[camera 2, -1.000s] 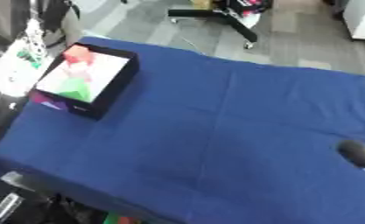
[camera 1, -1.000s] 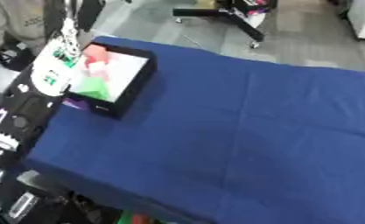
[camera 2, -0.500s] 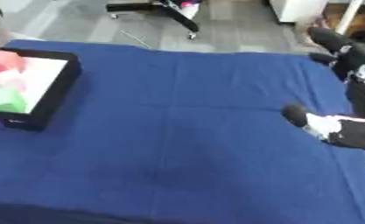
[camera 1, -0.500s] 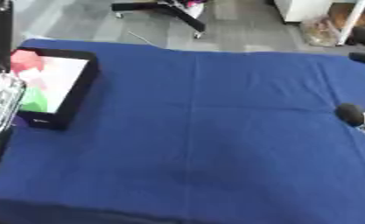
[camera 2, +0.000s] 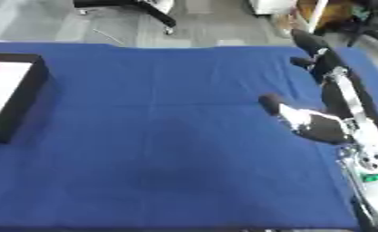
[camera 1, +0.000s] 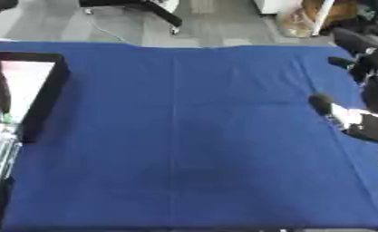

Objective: Pick up the objects with one hand, pass them to the other hand, and then place them into the box on the other side of the table.

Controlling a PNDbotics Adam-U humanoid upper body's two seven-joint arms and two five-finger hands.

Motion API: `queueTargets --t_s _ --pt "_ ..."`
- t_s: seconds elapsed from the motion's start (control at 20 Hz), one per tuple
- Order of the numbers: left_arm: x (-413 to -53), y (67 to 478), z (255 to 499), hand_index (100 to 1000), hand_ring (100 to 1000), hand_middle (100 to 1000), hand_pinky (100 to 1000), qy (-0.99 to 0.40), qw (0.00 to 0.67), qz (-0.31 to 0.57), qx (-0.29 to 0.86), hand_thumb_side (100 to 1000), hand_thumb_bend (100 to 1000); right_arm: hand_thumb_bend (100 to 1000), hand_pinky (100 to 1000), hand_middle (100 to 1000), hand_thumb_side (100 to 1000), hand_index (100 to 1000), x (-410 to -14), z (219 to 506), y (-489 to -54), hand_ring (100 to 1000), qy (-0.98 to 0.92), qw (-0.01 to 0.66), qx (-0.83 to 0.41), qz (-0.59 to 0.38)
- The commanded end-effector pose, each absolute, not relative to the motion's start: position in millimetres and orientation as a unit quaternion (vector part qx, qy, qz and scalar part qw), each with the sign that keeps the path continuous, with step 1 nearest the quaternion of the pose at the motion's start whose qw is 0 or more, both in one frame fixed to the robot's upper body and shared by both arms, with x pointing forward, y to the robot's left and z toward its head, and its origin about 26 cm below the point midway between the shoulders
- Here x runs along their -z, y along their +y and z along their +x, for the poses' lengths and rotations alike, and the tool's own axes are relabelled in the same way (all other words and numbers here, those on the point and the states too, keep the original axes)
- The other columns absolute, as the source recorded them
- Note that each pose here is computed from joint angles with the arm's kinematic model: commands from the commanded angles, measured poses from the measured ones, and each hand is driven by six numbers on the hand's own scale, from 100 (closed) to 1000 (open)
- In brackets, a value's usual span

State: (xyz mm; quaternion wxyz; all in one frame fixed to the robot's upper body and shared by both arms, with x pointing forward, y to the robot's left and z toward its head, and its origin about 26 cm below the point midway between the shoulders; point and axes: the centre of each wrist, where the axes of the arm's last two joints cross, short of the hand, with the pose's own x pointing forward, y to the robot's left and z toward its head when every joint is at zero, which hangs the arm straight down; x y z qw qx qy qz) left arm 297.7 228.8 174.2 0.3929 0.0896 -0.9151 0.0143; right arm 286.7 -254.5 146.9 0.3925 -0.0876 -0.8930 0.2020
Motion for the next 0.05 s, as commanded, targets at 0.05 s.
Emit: queueTargets --t_s 0.05 --pt "-173.1 216.8 292.5 871 716 710 974 -0.919 0.389 0.063 -0.008 856 156 570 870 926 453 912 -146.0 287.1 -254.4 1000 -0.896 0.392 -0.184 -0.097"
